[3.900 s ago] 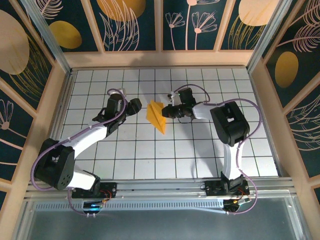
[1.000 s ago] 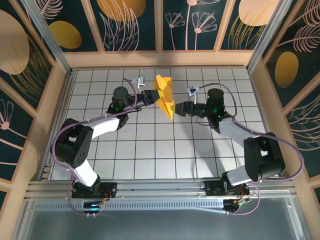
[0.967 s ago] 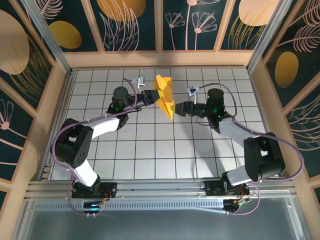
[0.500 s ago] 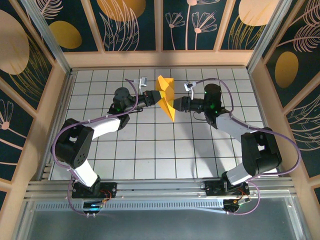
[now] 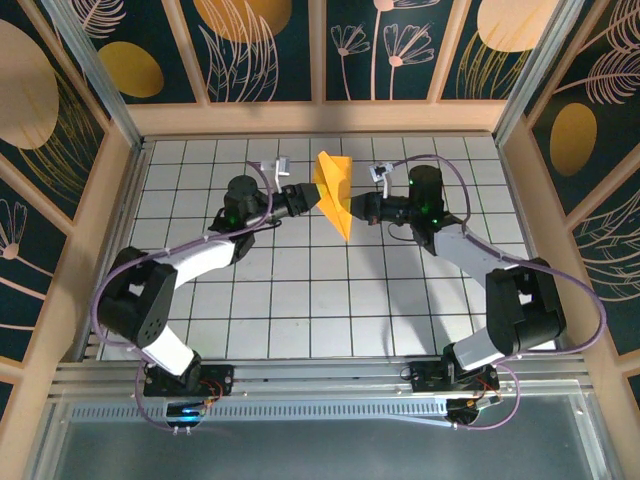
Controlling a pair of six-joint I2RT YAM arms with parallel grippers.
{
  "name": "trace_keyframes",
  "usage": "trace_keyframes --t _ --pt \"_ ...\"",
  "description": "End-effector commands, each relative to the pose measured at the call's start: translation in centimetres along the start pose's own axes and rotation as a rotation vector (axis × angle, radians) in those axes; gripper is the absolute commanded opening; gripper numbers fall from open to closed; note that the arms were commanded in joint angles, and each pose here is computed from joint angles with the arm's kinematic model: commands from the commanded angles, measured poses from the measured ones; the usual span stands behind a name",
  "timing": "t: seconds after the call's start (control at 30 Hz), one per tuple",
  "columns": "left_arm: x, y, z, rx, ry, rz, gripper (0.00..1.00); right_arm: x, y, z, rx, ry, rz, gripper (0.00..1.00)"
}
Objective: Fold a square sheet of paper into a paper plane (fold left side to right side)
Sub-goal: Turn over the paper at the center of the table.
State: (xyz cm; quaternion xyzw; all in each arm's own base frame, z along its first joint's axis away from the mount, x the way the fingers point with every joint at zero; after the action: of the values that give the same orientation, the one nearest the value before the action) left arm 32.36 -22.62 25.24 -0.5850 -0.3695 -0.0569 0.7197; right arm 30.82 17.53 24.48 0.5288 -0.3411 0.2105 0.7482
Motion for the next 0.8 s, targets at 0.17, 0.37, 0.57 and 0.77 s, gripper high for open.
trace_keyframes --t 0.17,0.37,0.57,0.77 --pt "0.9 -0.3 4.0 0.34 -0.174 -0.159 0.52 1.6 1.5 -0.5 -0.463 0.045 0.198 0.0" --pt "0.7 0.0 8.8 0.645 -0.322 -0.195 0.63 2.0 1.3 -2.0 -0.891 0.13 0.289 0.0" --pt "-0.5 -0.2 13.7 0.858 -0.432 -0.229 0.7 1.7 0.2 -3.1 -1.28 0.195 0.383 0.0" --pt "-1.5 0.0 17.2 1.025 -0.525 -0.208 0.75 -1.5 -1.5 -5.7 -1.541 0.352 0.55 0.0"
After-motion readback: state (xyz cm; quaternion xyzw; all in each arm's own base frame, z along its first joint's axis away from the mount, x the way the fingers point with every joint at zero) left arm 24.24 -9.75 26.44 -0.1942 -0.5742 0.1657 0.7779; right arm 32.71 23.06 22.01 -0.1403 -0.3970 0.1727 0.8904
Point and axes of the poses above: each hand's point on the last joint's axis, 136 mm out from that joint toward the fingers, its own z axis back along the fingers, its own y axis along the line the jaws close on, x = y × z, the point moved 9 cm from there along z, back along the fingers, and after that the axes turned 2 degrees about z, right-handed, at the moved point
